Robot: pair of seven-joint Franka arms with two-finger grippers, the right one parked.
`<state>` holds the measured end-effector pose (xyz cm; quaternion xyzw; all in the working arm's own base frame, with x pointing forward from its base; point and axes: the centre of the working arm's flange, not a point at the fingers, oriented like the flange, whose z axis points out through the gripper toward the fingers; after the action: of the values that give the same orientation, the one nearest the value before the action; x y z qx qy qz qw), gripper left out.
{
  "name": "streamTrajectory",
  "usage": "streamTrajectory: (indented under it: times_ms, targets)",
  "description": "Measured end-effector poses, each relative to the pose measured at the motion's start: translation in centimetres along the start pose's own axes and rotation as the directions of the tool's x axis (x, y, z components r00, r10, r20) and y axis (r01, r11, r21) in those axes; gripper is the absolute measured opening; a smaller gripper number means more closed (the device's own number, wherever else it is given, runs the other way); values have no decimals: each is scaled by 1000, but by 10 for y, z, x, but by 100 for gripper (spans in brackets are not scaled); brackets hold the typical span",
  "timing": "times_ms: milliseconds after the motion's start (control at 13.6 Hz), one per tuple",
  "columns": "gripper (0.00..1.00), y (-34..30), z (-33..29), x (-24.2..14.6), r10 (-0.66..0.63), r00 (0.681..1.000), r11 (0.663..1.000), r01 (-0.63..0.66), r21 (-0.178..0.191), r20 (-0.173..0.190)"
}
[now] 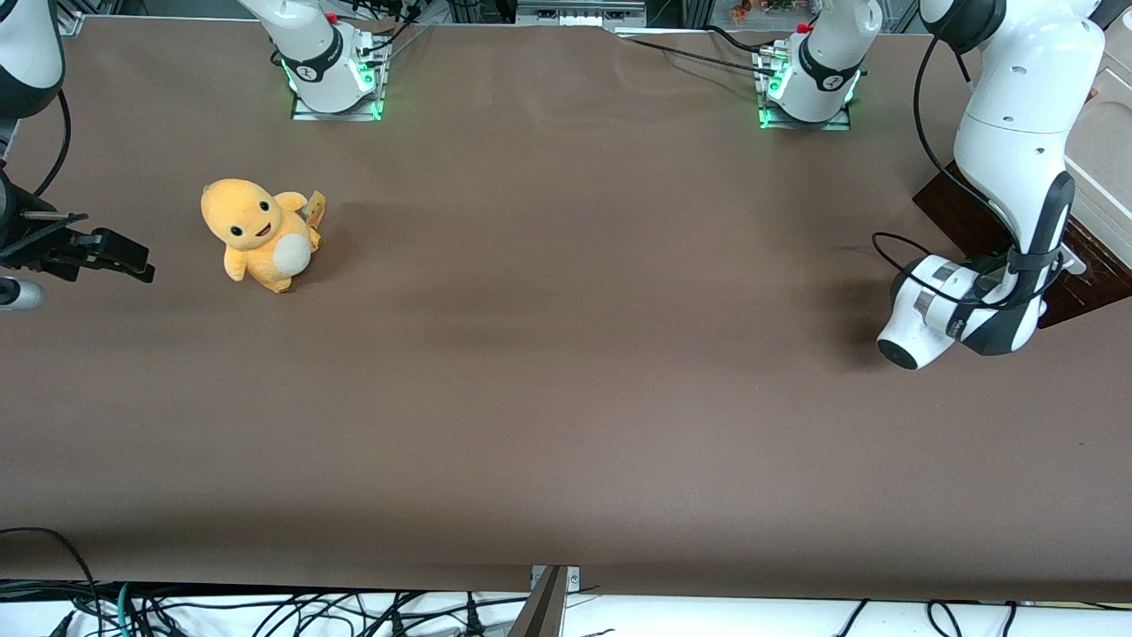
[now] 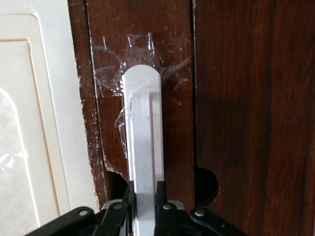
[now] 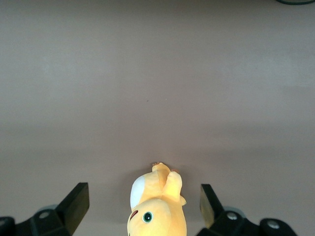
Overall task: Open lower drawer with left arm only
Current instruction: 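Pull the gripped handle outward from the cabinet with the left gripper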
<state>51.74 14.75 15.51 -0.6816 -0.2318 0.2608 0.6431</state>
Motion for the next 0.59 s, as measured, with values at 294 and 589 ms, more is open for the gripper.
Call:
streamTrajectory:
  times_ms: [294, 589]
  targets:
    - [19, 0, -1, 0, 0, 1000, 1000, 0, -2, -2]
    - [19, -1, -10, -2, -4, 1000, 1000, 3, -19, -17]
